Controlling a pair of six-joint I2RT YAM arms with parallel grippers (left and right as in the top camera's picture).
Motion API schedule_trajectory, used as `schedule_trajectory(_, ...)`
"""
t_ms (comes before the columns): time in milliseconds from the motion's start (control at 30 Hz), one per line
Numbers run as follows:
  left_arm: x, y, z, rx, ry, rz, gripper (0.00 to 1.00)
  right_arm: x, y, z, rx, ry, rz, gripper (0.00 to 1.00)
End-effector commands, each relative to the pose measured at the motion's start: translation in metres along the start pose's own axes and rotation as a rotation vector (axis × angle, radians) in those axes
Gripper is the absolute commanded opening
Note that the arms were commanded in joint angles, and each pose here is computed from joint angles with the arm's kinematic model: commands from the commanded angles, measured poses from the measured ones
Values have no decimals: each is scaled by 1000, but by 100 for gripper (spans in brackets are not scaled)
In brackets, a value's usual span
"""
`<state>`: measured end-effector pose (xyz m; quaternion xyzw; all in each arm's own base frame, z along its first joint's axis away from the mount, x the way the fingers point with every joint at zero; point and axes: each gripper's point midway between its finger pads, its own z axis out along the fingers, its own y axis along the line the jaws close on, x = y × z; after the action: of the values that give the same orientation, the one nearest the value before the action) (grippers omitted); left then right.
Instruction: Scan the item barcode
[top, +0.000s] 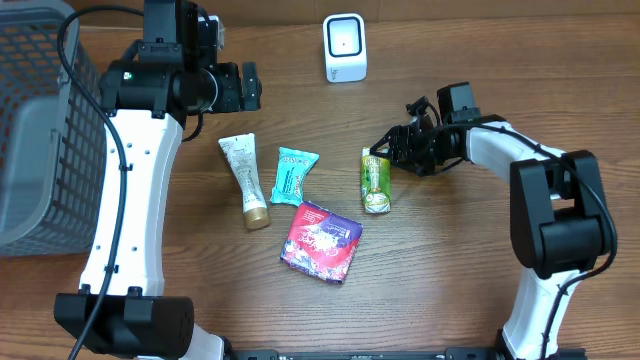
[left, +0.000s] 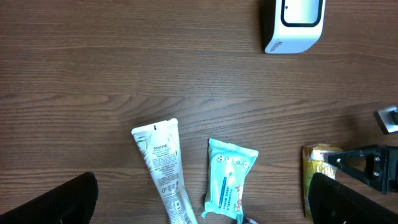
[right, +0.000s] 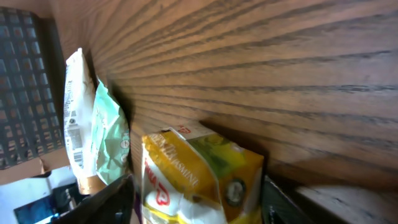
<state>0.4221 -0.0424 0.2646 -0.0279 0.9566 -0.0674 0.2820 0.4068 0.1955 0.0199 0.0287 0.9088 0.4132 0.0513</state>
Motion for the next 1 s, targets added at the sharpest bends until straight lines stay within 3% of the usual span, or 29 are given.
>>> schedule_trajectory(0, -2, 3, 2, 5, 0, 11, 100, 4, -17, 12, 30, 36, 45, 60)
schedule_trajectory(167, -2, 3, 2, 5, 0, 11, 100, 7, -18, 12, 35, 50, 59, 40)
schedule_trajectory(300, -2, 3, 2, 5, 0, 11, 100, 7, -15, 11, 27, 54, 63, 17)
schedule_trajectory(433, -2, 3, 2, 5, 0, 11, 100, 10, -2, 5, -49, 85, 72, 4)
schedule_trajectory(667, -2, 3, 2, 5, 0, 11, 100, 11, 20, -39, -103, 101, 155, 4)
schedule_trajectory(833, -2, 3, 2, 5, 0, 11, 100, 11, 38, -74, -125, 63, 68, 4)
schedule_trajectory(900, -2, 3, 2, 5, 0, 11, 99, 15, 49, -81, -196, 80, 42, 4)
schedule_trajectory(967, -2, 3, 2, 5, 0, 11, 100, 20, 79, -95, -405, 103, 7, 4)
